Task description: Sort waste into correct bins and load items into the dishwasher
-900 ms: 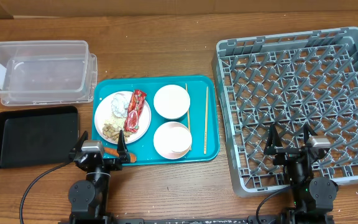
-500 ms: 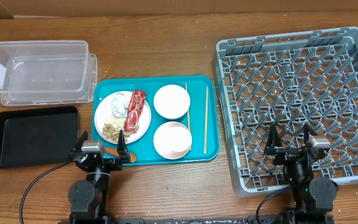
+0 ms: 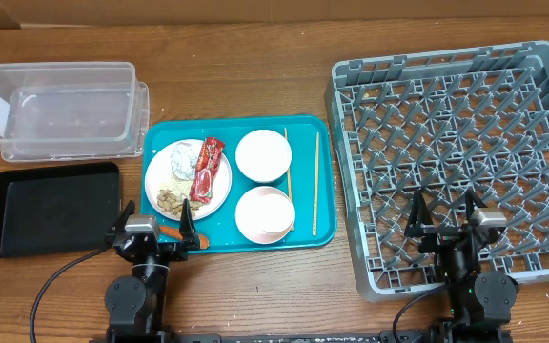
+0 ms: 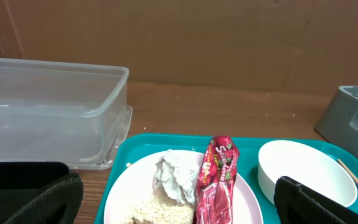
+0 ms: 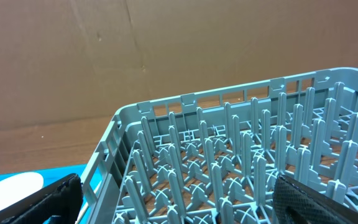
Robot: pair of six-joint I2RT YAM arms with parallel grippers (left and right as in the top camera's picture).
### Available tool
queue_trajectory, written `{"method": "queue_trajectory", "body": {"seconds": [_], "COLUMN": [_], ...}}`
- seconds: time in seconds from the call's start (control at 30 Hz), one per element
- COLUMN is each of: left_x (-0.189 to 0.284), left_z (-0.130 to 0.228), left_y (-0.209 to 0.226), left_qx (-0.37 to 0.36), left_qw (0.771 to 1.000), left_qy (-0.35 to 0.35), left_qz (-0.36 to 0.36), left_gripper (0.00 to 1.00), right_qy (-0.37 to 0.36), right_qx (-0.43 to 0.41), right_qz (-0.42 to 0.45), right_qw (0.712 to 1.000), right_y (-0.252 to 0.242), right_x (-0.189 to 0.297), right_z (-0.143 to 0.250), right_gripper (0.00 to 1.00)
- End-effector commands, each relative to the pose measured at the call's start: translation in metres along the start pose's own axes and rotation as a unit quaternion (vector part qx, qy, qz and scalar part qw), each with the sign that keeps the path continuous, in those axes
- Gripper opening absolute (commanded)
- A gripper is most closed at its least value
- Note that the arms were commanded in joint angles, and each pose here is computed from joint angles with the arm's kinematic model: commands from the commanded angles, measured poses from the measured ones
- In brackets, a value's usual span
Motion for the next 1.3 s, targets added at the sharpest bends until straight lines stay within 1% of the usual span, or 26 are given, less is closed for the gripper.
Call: {"method": "queue_trajectory", "body": {"seconds": [0.0,0.47,0.6,0.83,0.9,1.0,1.1,1.27], "left_x": [0.000,0.000,0.000,0.000,0.000,0.001,0.003,0.006], "left_z": [-0.001,-0.001,-0.001,0.000,-0.001,-0.005,-0.010,-0.035], "left_y": [0.000,0.000,0.002,0.004,0.005,0.005,0.006,0.009], "left_qx": [-0.013,-0.013,-0.013,-0.013,-0.010,0.013,0.011,-0.003], "left_qw": [1.000,1.000,1.000,1.000,1.000,1.000,1.000,1.000], "left_qy": [-0.005,-0.005,-0.006,-0.003,-0.006,-0.009,-0.006,-0.015], "left_qz": [0.000,0.000,-0.007,-0.013,-0.017,-0.016,-0.017,-0.018], "left_gripper": [1.00,1.00,1.00,1.00,1.00,1.00,1.00,1.00], "right_qy": [0.001,0.001,-0.007,-0.007,-0.008,-0.017,-0.032,-0.048], "right_qx": [-0.002,-0.002,-0.002,-0.002,-0.012,-0.062,-0.077,-0.076], "right_qz": [0.000,0.000,0.024,0.026,0.027,0.041,0.066,0.113], "right_qw": [1.000,1.000,1.000,1.000,1.000,0.997,0.994,0.990], "right_y": [-0.001,-0.001,-0.007,-0.008,-0.008,-0.012,-0.015,-0.015], "right_x": [0.000,0.000,0.000,0.000,0.000,0.000,0.002,0.007], "right_z": [0.003,0.003,0.001,0.001,0.001,-0.001,-0.011,-0.042], "right_gripper": [1.00,1.00,1.00,1.00,1.00,1.00,1.00,1.00]}}
Point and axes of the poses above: each gripper's point midway between its finger pads, its own x axis back along the fingers, its own y axis along the line the jaws close on, z = x × y, the point moved 5 cm from there along x, back along the fingers, and after that the axes turned 12 degrees about -x, right-handed, at the moved point
